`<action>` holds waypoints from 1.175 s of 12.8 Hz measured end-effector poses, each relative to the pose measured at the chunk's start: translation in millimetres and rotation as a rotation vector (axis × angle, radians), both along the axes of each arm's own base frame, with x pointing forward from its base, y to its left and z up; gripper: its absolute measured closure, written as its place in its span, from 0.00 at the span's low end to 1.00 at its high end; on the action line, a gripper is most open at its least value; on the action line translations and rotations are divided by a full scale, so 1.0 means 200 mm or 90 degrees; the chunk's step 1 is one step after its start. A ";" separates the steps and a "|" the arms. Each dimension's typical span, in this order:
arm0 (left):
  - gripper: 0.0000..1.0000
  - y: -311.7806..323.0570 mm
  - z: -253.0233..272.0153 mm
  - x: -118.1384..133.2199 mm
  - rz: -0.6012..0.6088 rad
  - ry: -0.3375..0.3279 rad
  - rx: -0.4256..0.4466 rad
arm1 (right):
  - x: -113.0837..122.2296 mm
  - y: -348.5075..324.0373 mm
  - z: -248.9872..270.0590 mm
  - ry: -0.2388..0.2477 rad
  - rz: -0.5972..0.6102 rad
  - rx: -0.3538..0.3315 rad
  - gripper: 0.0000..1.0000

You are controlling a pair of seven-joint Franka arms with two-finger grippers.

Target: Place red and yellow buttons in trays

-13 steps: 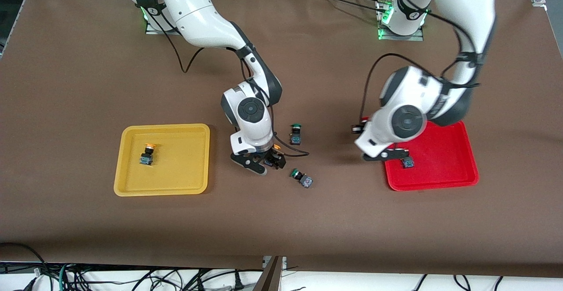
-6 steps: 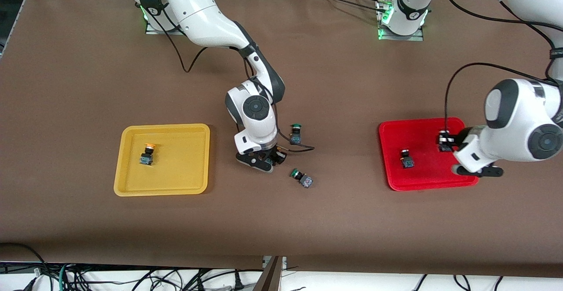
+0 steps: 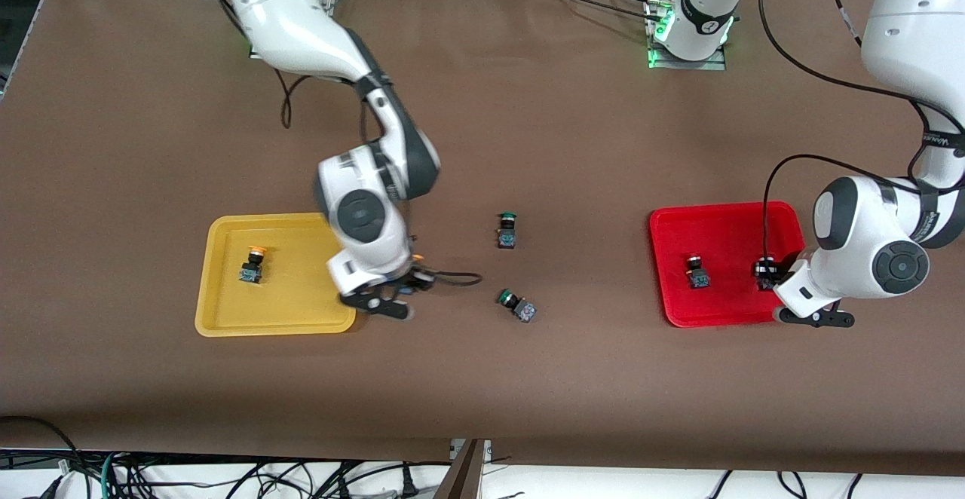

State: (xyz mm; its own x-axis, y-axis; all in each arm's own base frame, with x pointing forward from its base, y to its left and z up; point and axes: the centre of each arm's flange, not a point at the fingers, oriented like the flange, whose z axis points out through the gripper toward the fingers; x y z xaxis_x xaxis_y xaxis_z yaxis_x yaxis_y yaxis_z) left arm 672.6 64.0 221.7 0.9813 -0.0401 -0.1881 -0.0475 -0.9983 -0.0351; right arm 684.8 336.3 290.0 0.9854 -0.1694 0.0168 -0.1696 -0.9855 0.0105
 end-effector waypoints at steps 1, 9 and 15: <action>0.57 0.02 -0.07 -0.02 0.003 -0.007 -0.005 | 0.04 -0.16 0.04 0.021 0.028 -0.003 0.59; 0.01 0.02 0.13 -0.02 0.001 -0.031 0.002 | -0.13 -0.89 -0.40 0.055 0.096 -0.003 0.59; 0.00 -0.11 1.12 -0.12 -0.009 -0.054 0.051 | -0.21 -0.91 -0.38 0.008 0.096 0.005 0.42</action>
State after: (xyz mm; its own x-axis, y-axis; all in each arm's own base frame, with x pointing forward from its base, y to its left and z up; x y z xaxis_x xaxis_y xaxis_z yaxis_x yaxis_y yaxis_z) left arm 648.5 42.1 446.4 0.9934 -0.0420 -0.1068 -0.0548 -0.9913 -0.1197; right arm 642.6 154.5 214.9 0.9998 -0.0191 0.0038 -0.0191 -0.9998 0.0041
